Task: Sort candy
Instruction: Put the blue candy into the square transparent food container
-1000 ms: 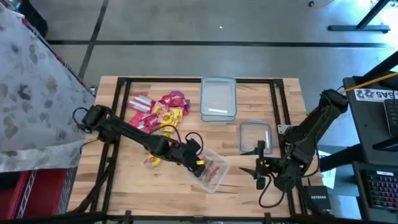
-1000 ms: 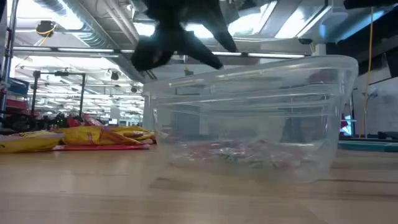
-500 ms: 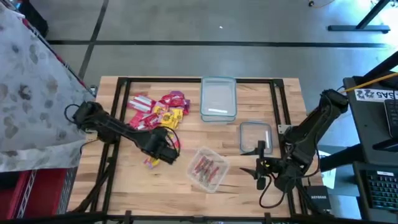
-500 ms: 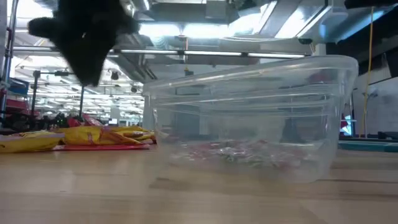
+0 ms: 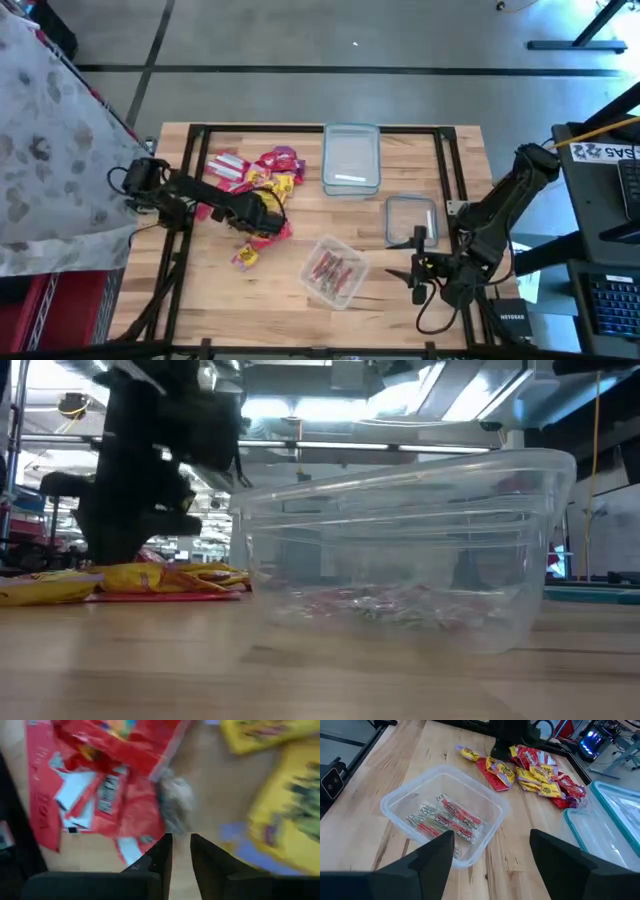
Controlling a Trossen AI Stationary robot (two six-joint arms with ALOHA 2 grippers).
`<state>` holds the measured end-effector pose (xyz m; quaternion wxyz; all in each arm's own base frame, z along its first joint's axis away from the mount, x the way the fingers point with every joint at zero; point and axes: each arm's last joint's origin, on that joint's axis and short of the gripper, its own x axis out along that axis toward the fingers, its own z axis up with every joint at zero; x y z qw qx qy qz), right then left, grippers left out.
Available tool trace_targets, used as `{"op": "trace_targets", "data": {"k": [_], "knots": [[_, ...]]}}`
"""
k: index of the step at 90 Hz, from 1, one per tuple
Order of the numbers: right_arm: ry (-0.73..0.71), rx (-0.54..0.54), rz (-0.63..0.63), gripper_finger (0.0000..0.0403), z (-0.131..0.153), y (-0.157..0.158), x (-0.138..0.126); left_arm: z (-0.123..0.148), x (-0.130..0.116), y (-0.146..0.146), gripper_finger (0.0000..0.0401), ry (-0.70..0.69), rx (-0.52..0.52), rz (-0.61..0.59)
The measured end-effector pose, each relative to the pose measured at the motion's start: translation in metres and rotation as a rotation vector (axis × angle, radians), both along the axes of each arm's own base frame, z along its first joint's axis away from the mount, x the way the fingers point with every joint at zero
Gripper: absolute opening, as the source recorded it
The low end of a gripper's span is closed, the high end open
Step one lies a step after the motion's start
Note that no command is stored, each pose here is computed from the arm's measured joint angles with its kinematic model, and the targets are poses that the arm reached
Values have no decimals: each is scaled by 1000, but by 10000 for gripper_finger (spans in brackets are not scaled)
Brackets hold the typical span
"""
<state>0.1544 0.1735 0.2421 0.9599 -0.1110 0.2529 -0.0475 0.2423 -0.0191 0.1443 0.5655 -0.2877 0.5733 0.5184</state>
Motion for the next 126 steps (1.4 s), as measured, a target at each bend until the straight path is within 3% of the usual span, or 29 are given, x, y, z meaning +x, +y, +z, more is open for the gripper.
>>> {"op": "trace_targets", "data": {"k": [32,41,70,84,92,109,126], "knots": [[1,3,0,248,0,0,0,-13,-6,17,108,-9,-60,26],[1,4,0,248,0,0,0,-14,-4,17,112,-17,-93,-22],[3,18,0,248,0,0,0,-15,16,-4,14,-223,-254,-143],[4,17,0,248,0,0,0,-13,22,-24,2,-265,-317,-229],[5,16,0,248,0,0,0,-3,22,-35,1,-244,-302,-251],[3,14,-1,248,0,0,0,33,17,-54,0,-228,-168,-283],[-1,11,-5,248,0,0,0,45,2,-60,0,-229,-103,-216]]}}
